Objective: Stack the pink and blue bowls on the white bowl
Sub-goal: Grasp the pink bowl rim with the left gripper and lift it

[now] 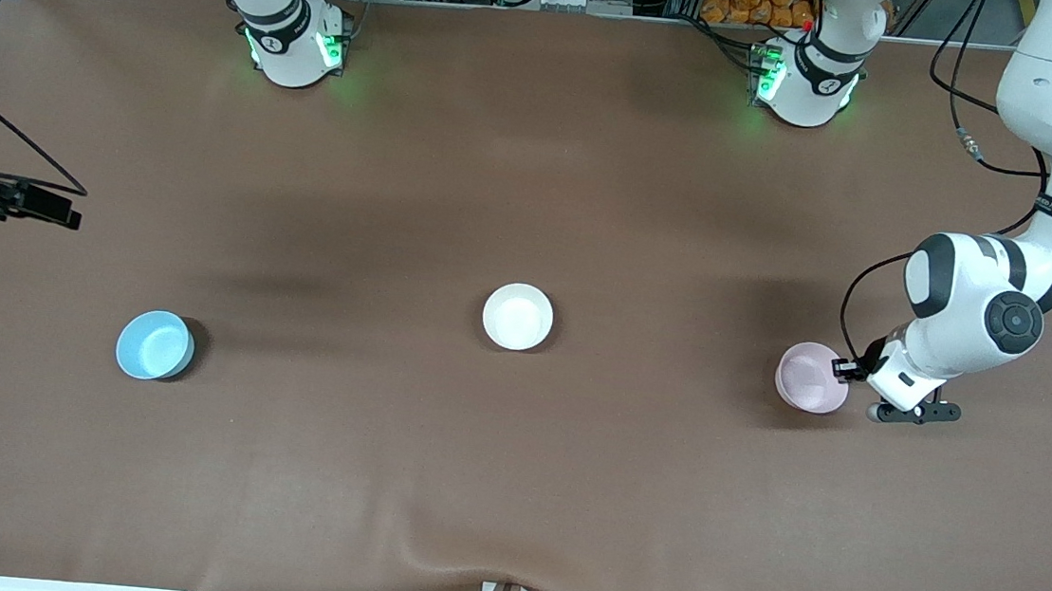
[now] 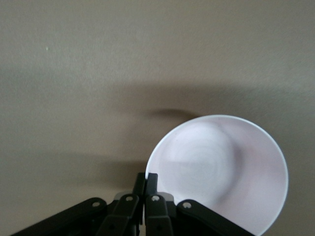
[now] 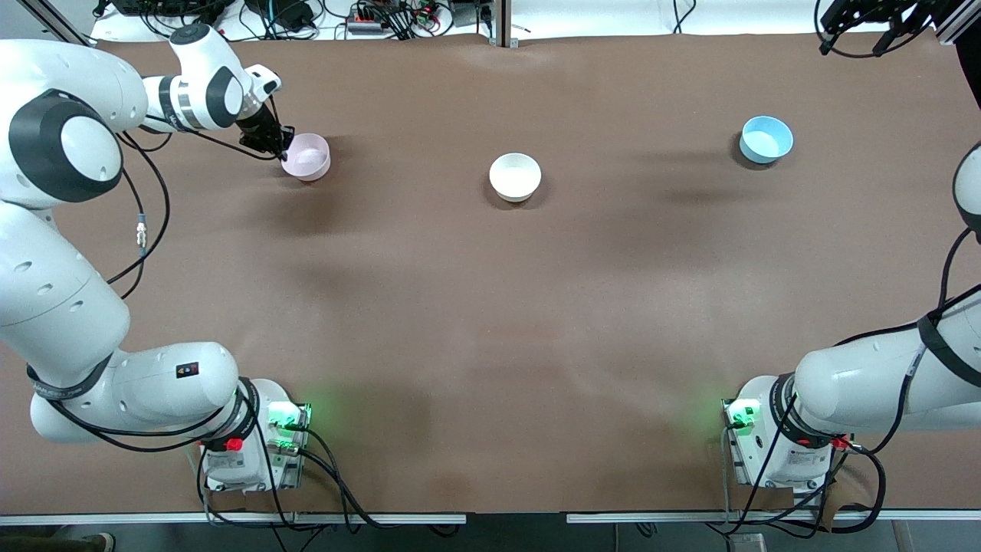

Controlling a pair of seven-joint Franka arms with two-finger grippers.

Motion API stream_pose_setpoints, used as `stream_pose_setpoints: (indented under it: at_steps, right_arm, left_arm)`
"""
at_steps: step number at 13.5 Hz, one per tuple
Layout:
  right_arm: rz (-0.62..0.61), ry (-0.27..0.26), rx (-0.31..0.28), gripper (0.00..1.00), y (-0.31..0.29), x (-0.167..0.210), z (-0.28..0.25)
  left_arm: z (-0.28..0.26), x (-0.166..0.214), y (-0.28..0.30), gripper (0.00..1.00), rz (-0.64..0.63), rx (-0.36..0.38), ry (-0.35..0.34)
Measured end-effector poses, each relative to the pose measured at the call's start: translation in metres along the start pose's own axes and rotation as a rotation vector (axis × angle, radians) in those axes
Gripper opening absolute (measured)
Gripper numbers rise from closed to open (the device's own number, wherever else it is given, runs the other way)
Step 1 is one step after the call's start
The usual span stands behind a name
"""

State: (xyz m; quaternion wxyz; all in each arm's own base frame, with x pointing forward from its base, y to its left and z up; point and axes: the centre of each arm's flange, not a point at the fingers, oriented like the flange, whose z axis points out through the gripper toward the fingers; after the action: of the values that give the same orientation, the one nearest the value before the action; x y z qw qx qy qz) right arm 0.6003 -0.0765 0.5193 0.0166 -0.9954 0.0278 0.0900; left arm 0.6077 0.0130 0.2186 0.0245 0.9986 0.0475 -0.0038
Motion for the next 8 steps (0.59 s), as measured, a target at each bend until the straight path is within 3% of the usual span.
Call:
stream_pose_setpoints:
  at_steps: [4,8]
  right_arm:
    - [0.023,-0.002,-0.003,1.0,0.02,0.028,0.038]
    - [0.047,-0.067,0.006,1.0,0.045,0.044,0.082]
  left_arm:
    - [-0.029,0.008,0.003,0.02,0.013,0.005,0.035]
    - [-0.09,0.008,0.022,0.02,0.046,0.017,0.057]
